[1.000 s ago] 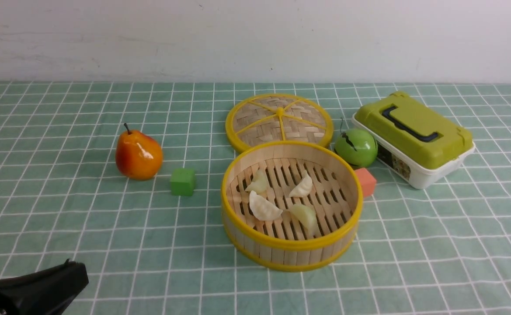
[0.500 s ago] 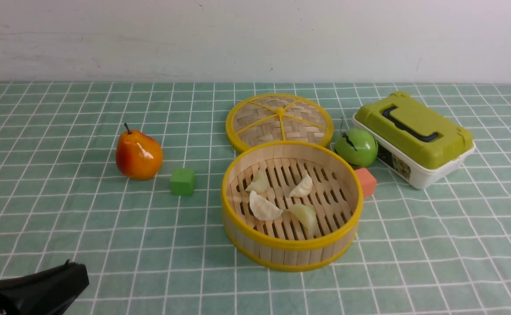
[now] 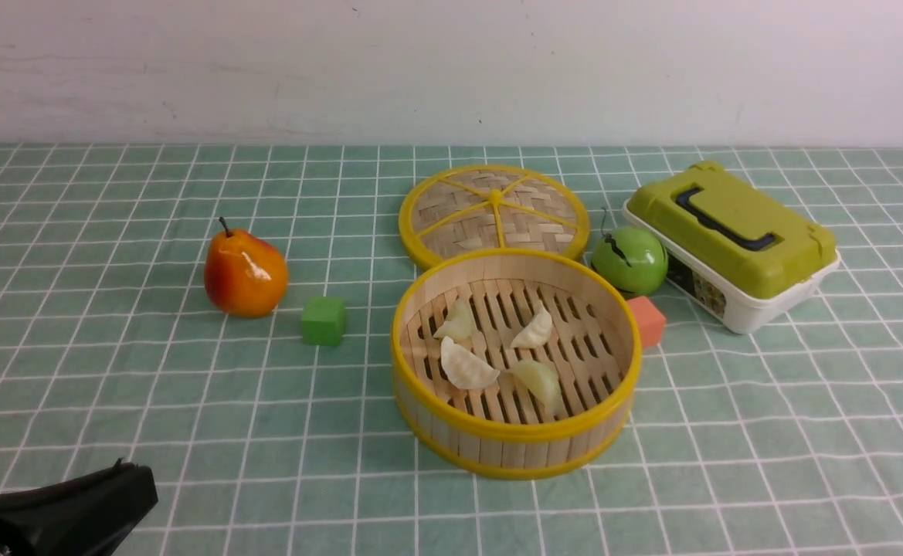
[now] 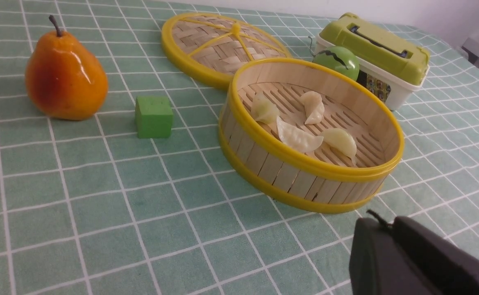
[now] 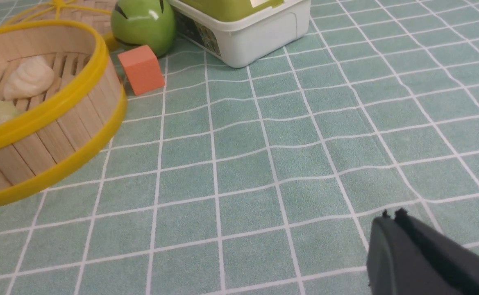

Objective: Put the dumplings into the steamer on the table with the blue tablecloth.

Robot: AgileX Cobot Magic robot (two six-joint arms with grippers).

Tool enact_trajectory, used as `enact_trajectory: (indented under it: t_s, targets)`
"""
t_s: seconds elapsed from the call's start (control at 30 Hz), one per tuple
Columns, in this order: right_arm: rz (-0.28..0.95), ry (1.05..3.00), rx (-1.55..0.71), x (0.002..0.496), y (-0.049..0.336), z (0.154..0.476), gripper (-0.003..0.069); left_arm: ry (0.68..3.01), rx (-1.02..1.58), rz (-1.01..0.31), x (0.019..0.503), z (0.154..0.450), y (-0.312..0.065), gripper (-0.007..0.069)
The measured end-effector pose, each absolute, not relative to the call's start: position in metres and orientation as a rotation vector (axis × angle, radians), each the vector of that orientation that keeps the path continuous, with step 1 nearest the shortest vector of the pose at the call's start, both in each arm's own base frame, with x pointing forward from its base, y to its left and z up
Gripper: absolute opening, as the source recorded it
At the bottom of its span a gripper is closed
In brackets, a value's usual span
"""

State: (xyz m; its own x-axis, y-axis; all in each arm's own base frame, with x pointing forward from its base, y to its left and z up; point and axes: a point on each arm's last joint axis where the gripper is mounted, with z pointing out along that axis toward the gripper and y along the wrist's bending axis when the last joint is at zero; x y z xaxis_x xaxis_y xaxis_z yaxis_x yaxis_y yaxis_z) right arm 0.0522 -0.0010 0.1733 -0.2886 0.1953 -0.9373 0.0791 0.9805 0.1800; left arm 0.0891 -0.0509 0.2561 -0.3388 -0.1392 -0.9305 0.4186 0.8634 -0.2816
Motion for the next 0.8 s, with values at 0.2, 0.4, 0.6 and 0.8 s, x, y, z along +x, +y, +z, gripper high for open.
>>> enact_trajectory:
  t_s: [0.2,0.4,0.6,0.8]
  targets:
    - [0.115,1.865,0.199,0.0522,-0.0010,0.1733,-0.0011,1.833,0.210,-0.577,0.0891,0.2561,-0.0509,0.0055]
    - [0.115,1.865,0.199,0.0522,-0.0010,0.1733,-0.0011,1.830,0.227,-0.560,0.0893,0.2561,-0.0506,0.0057]
    - [0.115,1.865,0.199,0.0522,-0.0010,0.1733,-0.0004,1.805,0.216,-0.569,0.0898,0.2584,-0.0507,0.0052]
    - [0.115,1.865,0.199,0.0522,-0.0010,0.1733,0.0000,1.651,0.199,-0.491,0.0874,0.2566,-0.0414,-0.0014]
